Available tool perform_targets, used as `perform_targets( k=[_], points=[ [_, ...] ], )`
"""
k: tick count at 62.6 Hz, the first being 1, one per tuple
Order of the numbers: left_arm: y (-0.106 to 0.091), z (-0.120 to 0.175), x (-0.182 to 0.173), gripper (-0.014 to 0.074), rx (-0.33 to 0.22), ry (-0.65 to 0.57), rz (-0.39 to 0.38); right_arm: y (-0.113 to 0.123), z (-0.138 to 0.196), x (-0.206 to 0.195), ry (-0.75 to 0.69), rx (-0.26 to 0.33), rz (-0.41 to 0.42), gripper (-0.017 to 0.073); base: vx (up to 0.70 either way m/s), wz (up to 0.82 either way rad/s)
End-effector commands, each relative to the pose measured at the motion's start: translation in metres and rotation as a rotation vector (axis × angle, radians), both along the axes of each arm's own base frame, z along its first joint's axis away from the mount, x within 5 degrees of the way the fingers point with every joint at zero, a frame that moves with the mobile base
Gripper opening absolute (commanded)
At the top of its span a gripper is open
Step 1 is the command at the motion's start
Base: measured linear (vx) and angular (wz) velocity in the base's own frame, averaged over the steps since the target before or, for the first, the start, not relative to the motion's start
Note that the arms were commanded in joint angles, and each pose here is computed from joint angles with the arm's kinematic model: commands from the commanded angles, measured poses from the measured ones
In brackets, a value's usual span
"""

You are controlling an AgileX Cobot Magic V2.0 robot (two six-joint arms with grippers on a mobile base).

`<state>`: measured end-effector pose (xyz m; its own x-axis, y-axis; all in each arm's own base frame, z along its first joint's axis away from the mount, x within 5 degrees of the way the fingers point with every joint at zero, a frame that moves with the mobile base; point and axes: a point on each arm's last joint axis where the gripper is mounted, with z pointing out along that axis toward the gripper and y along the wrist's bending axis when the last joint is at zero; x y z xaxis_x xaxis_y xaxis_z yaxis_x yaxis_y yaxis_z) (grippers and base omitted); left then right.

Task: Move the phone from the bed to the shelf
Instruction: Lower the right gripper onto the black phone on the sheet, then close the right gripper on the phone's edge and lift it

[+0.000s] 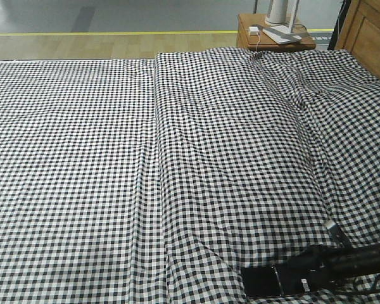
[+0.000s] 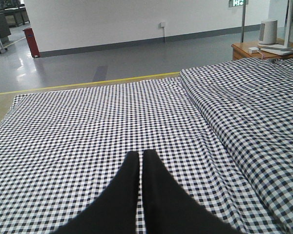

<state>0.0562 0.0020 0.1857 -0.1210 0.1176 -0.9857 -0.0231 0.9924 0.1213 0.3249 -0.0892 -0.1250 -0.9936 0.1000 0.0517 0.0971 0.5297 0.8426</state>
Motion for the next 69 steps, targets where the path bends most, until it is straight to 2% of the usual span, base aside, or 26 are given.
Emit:
perform_targets(
  k=[1, 10, 23, 29, 38, 52, 69],
  points=[
    [0.0, 0.015, -0.001, 0.0001, -0.011, -0.108, -0.002, 0.016, 0.021, 0.015, -0.06, 0.079, 0.055, 0.0594, 0.0, 0.0],
    [0.0, 0.015, -0.001, 0.0001, -0.011, -0.108, -0.002, 0.033, 0.021, 0.022, -0.069, 0.078, 0.113, 0.0594, 0.0, 0.0],
    [0.0, 0.015, -0.001, 0.0001, -0.011, -0.108, -0.002, 0.035, 0.028, 0.031, -0.09, 0.12, 0.135, 0.0559, 0.0, 0.0],
    [0.0, 0.015, -0.001, 0.0001, -0.011, -0.108, -0.002, 0.034, 0.031, 0.033, -0.095, 0.131, 0.145, 0.0497, 0.0, 0.0],
    [0.0, 0.015, -0.001, 0.0001, -0.011, -0.108, -0.002, 0.033, 0.031, 0.033, -0.084, 0.123, 0.158, 0.0339, 0.0, 0.0],
    [0.0, 0.015, -0.001, 0.0001, -0.011, -0.108, -0.002, 0.033, 0.03, 0.031, -0.079, 0.117, 0.181, -0.0009, 0.0, 0.0],
    [0.0, 0.015, -0.001, 0.0001, -0.011, -0.108, -0.002, 0.03, 0.043, 0.036, -0.08, 0.096, 0.183, -0.0011, 0.0, 0.0]
  ],
)
